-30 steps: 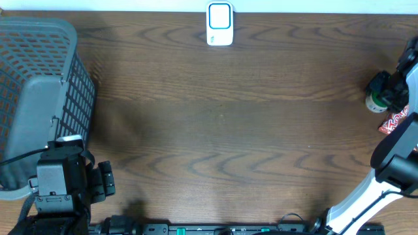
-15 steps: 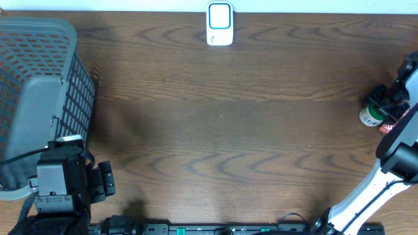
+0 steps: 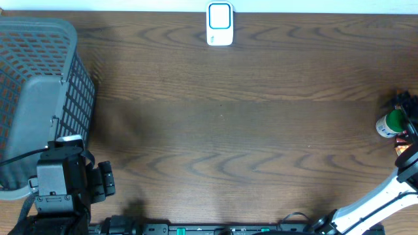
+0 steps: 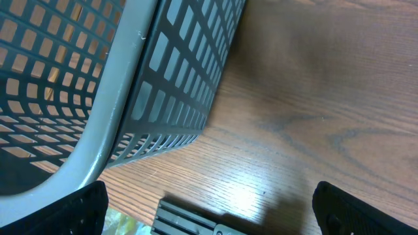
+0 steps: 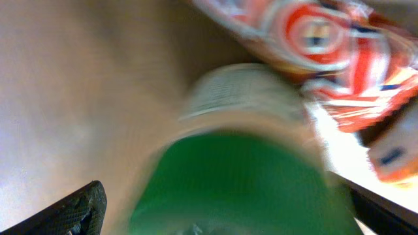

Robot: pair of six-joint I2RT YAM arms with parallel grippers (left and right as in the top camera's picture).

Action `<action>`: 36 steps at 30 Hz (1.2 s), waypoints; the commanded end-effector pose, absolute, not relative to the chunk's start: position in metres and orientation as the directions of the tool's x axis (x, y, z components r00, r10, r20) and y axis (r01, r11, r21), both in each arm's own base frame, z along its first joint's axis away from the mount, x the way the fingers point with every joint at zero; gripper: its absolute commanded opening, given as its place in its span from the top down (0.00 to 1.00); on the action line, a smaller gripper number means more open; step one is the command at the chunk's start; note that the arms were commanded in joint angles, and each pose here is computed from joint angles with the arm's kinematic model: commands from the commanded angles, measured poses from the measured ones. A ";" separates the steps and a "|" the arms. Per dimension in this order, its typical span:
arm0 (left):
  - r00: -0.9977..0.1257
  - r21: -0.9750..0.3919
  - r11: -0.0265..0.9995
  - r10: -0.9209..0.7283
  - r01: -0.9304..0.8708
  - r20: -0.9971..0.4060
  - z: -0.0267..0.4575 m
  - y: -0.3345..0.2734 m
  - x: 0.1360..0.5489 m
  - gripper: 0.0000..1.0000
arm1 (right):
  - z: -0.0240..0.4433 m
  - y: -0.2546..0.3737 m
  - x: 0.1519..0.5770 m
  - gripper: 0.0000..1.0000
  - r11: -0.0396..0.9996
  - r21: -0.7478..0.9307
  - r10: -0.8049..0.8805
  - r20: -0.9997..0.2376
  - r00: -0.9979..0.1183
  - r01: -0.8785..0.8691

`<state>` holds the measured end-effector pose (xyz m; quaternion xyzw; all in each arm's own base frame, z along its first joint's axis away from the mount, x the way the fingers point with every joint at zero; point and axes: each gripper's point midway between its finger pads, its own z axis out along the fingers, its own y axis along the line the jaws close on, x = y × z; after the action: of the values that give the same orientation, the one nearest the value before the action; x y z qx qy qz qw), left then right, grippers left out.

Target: Scan the item barcode

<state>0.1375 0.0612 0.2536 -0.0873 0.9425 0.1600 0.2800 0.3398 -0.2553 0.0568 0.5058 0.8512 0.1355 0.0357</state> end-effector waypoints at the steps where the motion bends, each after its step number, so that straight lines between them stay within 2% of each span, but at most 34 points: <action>1: -0.826 0.256 0.932 -0.074 -0.257 -0.560 0.255 0.062 0.136 0.02 | 0.163 -0.242 0.376 0.01 0.550 0.423 0.830 -0.177 -0.529 0.720; 4: -0.825 0.256 0.932 -0.074 -0.257 -0.560 0.255 0.062 0.136 0.02 | 0.247 -0.236 0.378 0.01 0.627 0.457 0.778 -0.407 -0.478 0.631; 8: -0.825 0.256 0.932 -0.074 -0.257 -0.560 0.255 0.062 0.136 0.02 | 0.366 -0.209 0.356 0.01 0.733 0.473 0.659 -0.671 -0.339 0.489; 11: -0.825 0.256 0.932 -0.074 -0.257 -0.560 0.255 0.062 0.136 0.02 | 0.445 -0.158 0.324 0.01 0.819 0.487 0.561 -0.790 -0.248 0.303; 15: -0.825 0.256 0.932 -0.074 -0.257 -0.560 0.255 0.062 0.136 0.02 | 0.514 -0.082 0.263 0.01 0.897 0.431 0.441 -0.887 -0.140 0.096; 20: -0.825 0.256 0.932 -0.074 -0.257 -0.560 0.255 0.062 0.136 0.02 | 0.542 -0.015 0.181 0.01 0.938 0.342 0.344 -0.939 -0.022 0.049; 26: -0.825 0.256 0.932 -0.074 -0.257 -0.560 0.255 0.062 0.136 0.02 | 0.536 0.037 0.119 0.01 0.955 0.296 0.295 -0.955 0.035 0.027; 30: -0.825 0.256 0.932 -0.074 -0.257 -0.560 0.255 0.062 0.136 0.02 | 0.522 0.056 0.103 0.01 0.948 0.315 0.315 -0.949 -0.019 -0.047; 35: -0.825 0.256 0.932 -0.074 -0.257 -0.560 0.255 0.062 0.136 0.02 | 0.484 0.059 0.085 0.01 0.949 0.265 0.229 -0.952 -0.202 -0.169; 36: -0.825 0.256 0.932 -0.074 -0.257 -0.560 0.255 0.062 0.136 0.02 | 0.476 0.057 0.082 0.06 0.946 0.271 0.227 -0.945 -0.236 -0.176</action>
<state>0.1374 0.0612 0.2535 -0.0872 0.9426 0.1600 0.2798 0.0811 0.0705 0.4904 0.0406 0.7457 0.1860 0.6385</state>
